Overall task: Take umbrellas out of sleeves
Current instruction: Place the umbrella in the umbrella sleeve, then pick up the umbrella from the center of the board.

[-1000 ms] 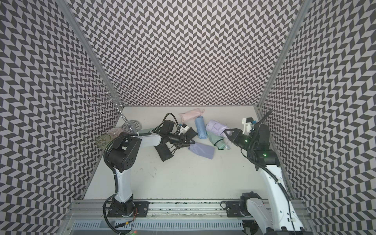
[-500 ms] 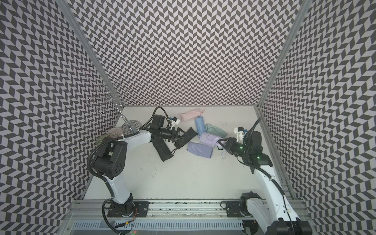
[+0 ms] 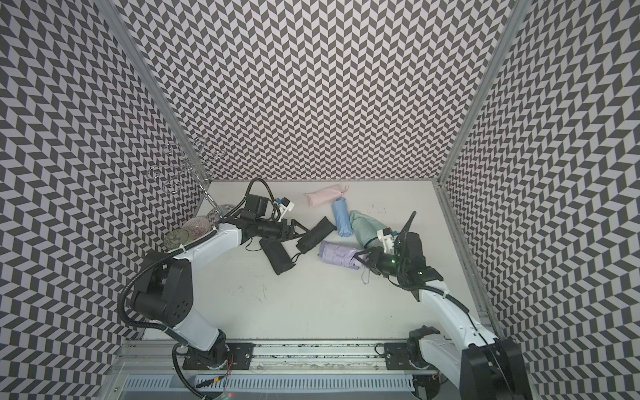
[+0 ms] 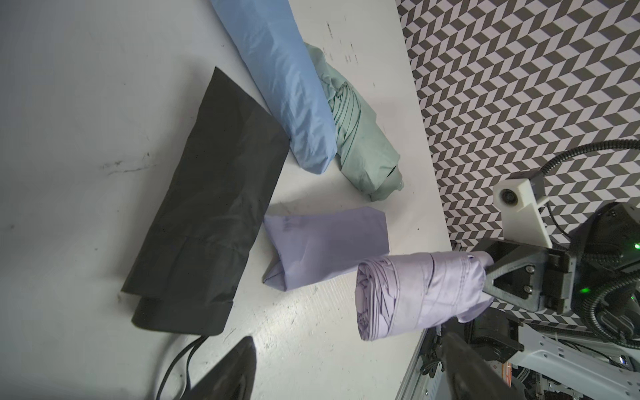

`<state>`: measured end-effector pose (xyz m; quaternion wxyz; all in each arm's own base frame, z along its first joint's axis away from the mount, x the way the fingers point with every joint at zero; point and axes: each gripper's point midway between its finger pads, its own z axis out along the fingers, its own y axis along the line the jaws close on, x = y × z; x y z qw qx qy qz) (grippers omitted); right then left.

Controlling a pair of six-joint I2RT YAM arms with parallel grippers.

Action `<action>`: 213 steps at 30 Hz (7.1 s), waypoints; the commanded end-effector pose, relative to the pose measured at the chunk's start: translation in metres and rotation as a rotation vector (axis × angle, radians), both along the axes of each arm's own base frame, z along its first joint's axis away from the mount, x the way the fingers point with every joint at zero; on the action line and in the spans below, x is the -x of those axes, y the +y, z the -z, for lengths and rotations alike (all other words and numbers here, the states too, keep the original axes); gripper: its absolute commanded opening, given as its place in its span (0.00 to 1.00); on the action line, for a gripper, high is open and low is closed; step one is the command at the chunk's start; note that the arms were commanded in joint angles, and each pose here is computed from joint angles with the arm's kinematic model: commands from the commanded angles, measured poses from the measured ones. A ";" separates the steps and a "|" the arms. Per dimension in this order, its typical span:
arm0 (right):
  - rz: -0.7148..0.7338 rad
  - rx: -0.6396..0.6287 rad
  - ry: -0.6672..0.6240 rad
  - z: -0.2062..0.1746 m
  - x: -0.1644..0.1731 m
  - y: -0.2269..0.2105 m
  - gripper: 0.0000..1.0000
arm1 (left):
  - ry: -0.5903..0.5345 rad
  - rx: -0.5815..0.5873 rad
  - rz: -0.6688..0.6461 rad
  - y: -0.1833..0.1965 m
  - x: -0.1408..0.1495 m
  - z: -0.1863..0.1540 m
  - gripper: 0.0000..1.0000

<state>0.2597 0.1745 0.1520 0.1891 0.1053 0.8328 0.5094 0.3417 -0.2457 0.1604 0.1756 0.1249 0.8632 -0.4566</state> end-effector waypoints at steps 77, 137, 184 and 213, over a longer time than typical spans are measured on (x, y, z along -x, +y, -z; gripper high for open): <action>-0.142 0.832 -0.216 0.035 -0.259 0.028 0.88 | 0.071 -0.062 -0.262 0.072 0.003 0.026 0.93; -0.233 -0.268 -0.677 -0.191 -0.064 0.067 0.35 | -0.328 0.446 0.295 -0.031 0.068 -0.119 1.00; 0.126 -0.207 -0.532 -0.193 -0.058 0.067 0.32 | -0.258 0.404 0.504 -0.144 0.089 -0.115 0.80; -0.351 -0.034 -0.436 -0.138 -0.040 0.030 0.98 | -0.203 0.334 0.695 -0.121 0.115 -0.097 0.20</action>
